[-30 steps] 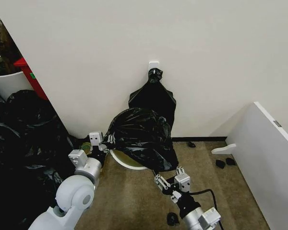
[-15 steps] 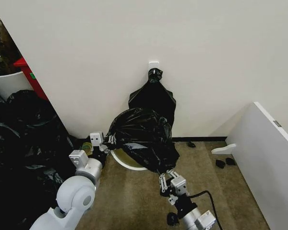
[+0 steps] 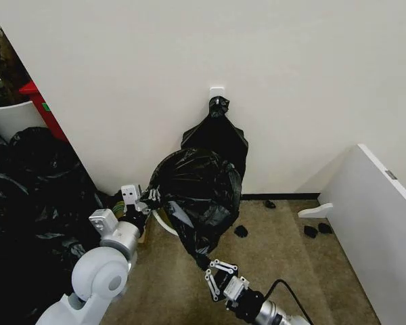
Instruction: Place the garbage bag over the trash bin.
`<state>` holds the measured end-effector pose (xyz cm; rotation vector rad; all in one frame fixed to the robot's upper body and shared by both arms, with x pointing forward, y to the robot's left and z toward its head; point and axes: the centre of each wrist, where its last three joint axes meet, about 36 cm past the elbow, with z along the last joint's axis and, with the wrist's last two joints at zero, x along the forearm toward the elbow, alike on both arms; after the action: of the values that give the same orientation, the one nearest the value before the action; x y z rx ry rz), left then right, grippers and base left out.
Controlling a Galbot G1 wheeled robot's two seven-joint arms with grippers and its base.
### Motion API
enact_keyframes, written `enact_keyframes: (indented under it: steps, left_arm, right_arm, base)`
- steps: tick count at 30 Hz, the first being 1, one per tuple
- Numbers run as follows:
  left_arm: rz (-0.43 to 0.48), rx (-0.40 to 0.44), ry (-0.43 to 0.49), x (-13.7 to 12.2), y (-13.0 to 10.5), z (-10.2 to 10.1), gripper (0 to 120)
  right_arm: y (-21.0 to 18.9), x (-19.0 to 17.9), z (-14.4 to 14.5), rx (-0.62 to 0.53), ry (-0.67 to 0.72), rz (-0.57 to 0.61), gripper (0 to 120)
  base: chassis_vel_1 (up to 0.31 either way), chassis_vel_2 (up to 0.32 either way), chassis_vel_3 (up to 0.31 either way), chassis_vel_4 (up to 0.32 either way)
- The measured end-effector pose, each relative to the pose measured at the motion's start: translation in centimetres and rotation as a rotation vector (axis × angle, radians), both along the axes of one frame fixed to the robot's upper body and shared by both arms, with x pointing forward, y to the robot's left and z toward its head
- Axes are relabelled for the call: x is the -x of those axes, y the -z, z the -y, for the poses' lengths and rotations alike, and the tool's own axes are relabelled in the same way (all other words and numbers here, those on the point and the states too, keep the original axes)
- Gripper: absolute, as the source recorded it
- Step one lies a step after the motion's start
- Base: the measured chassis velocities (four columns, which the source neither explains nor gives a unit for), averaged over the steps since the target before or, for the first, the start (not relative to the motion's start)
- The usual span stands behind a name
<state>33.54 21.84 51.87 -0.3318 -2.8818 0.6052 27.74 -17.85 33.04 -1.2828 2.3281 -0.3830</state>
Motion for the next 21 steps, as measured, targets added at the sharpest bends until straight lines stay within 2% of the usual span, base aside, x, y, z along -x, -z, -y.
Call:
enact_keyframes:
  steps: [2,4,6,9,12,13,17,19,21]
  left_arm:
    - [-0.012,0.022,0.013,0.4,-0.7,0.3,3]
    - [-0.016,0.027,0.017,0.5,-0.8,0.4,3]
    - [-0.026,0.038,0.029,0.8,-1.3,0.6,3]
    - [-0.030,0.041,0.032,0.9,-1.5,0.6,3]
    - [-0.069,0.065,0.063,1.5,-2.5,0.6,3]
    - [-0.069,0.065,0.063,1.5,-2.5,0.6,3]
    - [-0.090,0.058,0.081,1.8,-3.0,0.7,3]
    - [-0.089,0.050,0.076,1.7,-2.9,0.6,3]
    - [-0.071,0.035,0.057,1.4,-2.5,0.5,3]
  right_arm:
    - [0.6,-1.2,0.4,0.080,-0.003,0.064,0]
    - [0.8,-1.6,0.6,0.112,-0.001,0.087,0]
    - [1.7,-3.0,1.8,0.218,0.007,0.156,0]
    - [2.0,-3.4,2.1,0.248,0.010,0.171,0]
    - [3.3,-4.9,4.2,0.351,0.052,0.202,0]
    - [3.3,-4.9,4.2,0.351,0.052,0.202,0]
    - [4.6,-7.4,8.4,0.449,0.232,0.230,0]
    - [4.6,-7.7,9.3,0.452,0.267,0.233,0]
    - [4.7,-7.6,10.3,0.403,0.307,0.204,0]
  base:
    - [0.000,0.000,0.000,0.000]
    - [0.000,0.000,0.000,0.000]
    - [0.000,0.000,0.000,0.000]
    - [0.000,0.000,0.000,0.000]
    - [0.000,0.000,0.000,0.000]
    - [0.000,0.000,0.000,0.000]
    - [0.000,0.000,0.000,0.000]
    - [0.000,0.000,0.000,0.000]
    - [0.000,0.000,0.000,0.000]
